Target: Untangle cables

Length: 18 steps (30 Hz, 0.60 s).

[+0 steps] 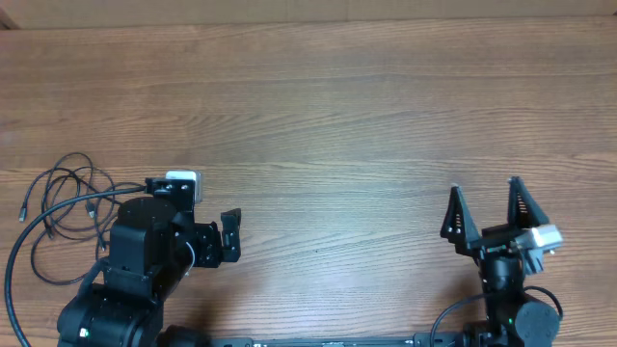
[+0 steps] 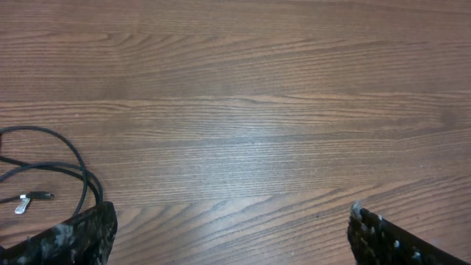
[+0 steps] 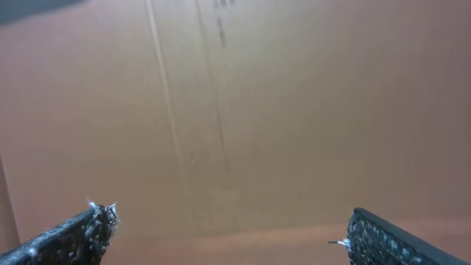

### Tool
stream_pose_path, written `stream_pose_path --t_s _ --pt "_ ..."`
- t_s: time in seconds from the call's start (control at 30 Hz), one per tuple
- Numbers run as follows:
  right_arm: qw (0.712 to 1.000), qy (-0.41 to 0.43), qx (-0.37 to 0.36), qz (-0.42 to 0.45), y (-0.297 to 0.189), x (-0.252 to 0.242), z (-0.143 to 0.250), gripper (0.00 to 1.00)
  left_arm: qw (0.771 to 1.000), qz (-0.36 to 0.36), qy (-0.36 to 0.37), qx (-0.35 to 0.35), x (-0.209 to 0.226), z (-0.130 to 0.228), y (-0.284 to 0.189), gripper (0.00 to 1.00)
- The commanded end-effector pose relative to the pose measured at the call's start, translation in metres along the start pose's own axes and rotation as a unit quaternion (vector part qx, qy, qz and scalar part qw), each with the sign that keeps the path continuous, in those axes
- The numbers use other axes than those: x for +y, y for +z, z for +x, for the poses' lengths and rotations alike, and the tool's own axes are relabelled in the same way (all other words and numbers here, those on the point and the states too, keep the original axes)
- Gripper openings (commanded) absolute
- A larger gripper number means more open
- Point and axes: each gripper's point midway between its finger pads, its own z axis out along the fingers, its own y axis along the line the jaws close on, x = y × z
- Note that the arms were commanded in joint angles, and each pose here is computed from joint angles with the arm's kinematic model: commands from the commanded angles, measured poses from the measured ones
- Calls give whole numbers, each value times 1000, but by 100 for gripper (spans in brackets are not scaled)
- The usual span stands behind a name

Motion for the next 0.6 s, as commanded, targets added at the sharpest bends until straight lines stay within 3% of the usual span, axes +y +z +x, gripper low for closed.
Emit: stream_pose_path --t_s 0.0,0.4,0.57 --pt "1000 -5 10 10 -1 -4 8 100 1000 -6 -5 1 2 1 1 99" --pt "984 -28 172 40 -16 -21 86 100 1000 -6 -5 1 2 1 1 99" --pt "984 -24 174 37 -16 -20 86 100 1000 -6 -5 1 2 1 1 99"
